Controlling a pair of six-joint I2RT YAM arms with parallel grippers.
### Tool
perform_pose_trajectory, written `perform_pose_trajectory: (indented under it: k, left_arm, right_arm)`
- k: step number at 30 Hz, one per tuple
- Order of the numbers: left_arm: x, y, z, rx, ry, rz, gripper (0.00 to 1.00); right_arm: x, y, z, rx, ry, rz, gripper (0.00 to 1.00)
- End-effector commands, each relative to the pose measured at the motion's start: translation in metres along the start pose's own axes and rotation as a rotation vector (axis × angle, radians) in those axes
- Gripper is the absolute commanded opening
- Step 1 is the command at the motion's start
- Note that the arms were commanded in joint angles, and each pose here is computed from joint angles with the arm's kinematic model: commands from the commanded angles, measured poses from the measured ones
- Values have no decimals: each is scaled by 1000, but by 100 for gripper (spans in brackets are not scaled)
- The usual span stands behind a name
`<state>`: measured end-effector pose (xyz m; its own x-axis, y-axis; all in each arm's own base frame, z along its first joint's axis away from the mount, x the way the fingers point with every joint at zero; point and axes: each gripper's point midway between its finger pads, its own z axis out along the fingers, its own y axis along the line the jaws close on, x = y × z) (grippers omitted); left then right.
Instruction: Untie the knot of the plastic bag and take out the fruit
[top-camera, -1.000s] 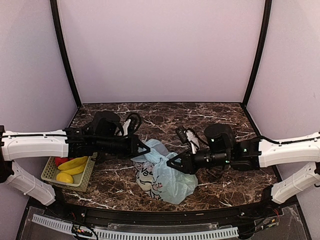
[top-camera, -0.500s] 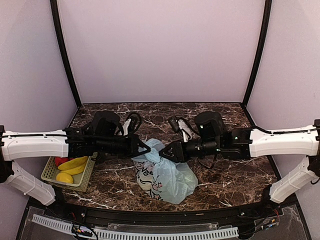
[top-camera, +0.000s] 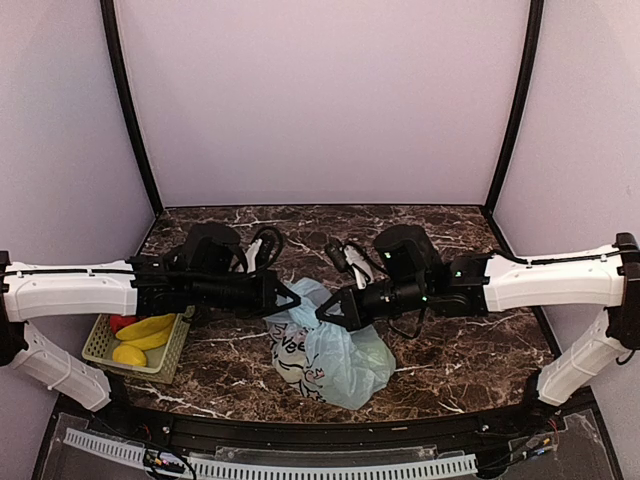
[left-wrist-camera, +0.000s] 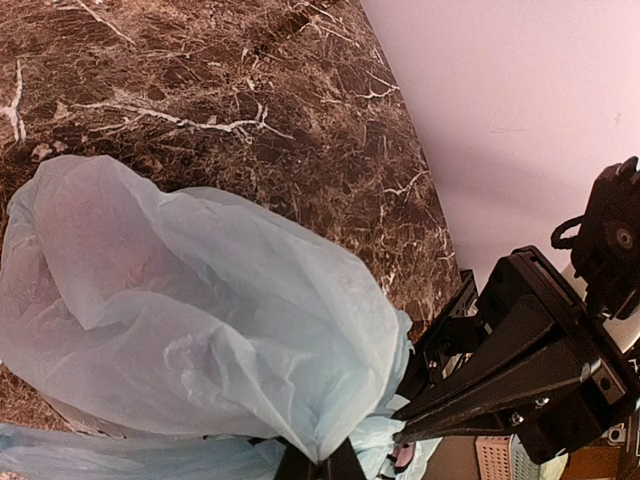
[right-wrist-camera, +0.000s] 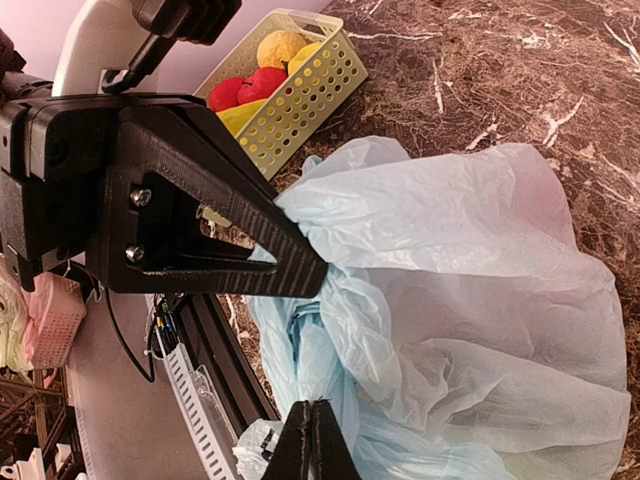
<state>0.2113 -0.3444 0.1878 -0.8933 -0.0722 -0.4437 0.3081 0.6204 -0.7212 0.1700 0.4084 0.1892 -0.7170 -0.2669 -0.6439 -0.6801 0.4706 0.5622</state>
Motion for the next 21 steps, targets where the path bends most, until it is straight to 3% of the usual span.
perform_pose_trajectory:
  k: [1,14,21]
  left_arm:
    - [2,-2,-5,18,-9,15,1]
    - [-1,12,-9,-31,-28,30,1]
    - [-6,16,-11,-34,-44,31,1]
  right_arm:
    - [-7,5,-1,-19,-16,-12,0]
    - [-26,14,-50,12,-149,-125,0]
    - [-2,12,-51,-40,-130,-93,0]
